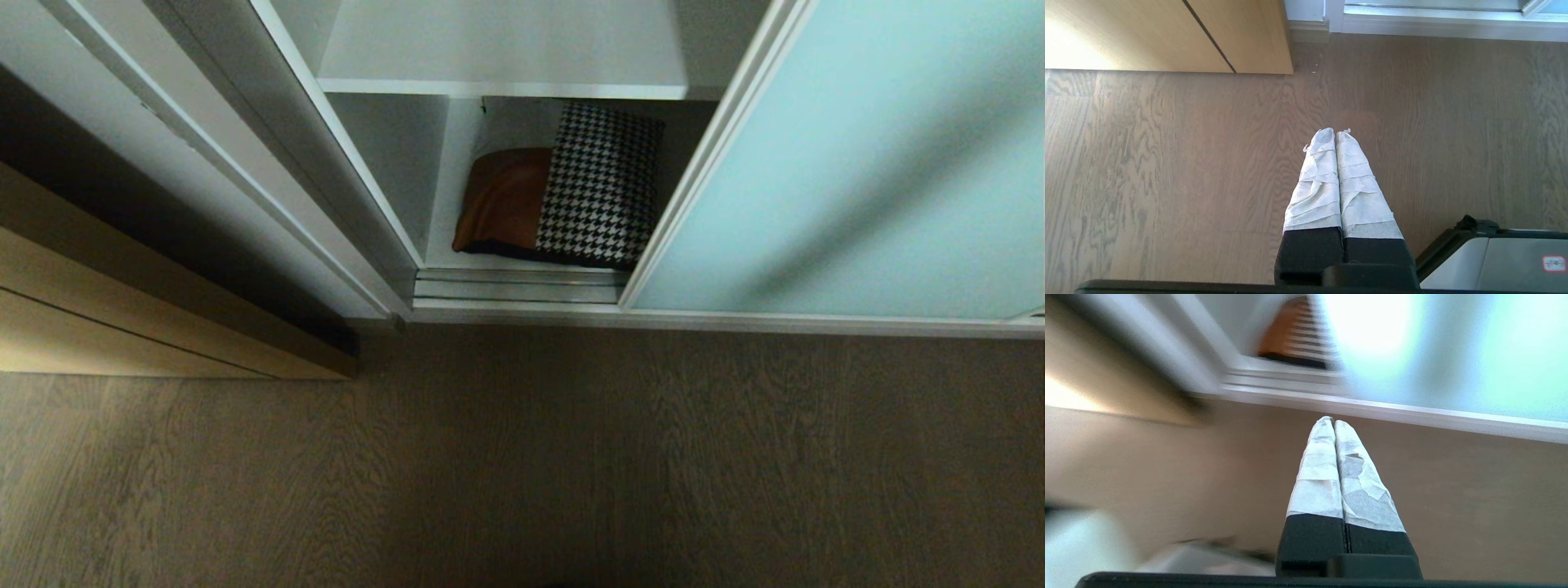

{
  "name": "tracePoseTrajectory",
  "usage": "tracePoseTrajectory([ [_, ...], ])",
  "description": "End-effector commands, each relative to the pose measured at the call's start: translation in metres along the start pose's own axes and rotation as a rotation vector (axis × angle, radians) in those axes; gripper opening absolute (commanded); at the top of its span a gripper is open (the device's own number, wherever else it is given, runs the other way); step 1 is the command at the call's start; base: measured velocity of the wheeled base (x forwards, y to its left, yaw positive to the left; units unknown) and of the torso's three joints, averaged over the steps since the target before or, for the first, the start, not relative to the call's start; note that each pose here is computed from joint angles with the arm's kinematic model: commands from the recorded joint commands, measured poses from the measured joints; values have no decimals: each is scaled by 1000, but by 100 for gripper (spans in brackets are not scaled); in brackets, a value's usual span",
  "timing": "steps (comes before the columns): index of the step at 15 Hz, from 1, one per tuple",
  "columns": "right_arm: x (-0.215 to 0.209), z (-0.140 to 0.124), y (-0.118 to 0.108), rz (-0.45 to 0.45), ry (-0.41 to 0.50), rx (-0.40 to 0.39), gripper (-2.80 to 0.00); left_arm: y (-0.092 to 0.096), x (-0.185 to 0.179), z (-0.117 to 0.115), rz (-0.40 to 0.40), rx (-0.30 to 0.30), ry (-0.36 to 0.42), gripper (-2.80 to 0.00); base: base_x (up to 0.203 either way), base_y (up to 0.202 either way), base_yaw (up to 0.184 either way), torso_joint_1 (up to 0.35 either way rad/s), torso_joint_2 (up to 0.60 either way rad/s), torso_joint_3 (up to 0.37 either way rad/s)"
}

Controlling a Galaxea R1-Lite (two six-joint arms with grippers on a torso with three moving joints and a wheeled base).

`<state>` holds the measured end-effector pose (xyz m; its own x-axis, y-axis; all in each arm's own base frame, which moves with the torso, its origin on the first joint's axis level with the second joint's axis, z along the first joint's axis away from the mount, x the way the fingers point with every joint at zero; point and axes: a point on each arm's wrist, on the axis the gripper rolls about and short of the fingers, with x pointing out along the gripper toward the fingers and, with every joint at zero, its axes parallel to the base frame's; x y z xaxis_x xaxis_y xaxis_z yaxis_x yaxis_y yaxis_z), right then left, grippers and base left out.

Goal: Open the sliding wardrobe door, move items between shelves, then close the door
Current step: Open the door

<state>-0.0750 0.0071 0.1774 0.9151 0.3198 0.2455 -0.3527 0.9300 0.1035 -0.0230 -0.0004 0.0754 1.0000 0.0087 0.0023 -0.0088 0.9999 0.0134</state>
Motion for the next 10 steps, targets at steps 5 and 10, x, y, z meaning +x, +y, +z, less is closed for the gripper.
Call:
tracePoseTrajectory([
  [5,60,54,-4,245,142,295,-280,0,0,0,0,0,5,-280,0,0,0,0,0,0],
  [10,102,82,-10,394,158,313,-280,0,0,0,0,0,5,-280,0,0,0,0,0,0],
])
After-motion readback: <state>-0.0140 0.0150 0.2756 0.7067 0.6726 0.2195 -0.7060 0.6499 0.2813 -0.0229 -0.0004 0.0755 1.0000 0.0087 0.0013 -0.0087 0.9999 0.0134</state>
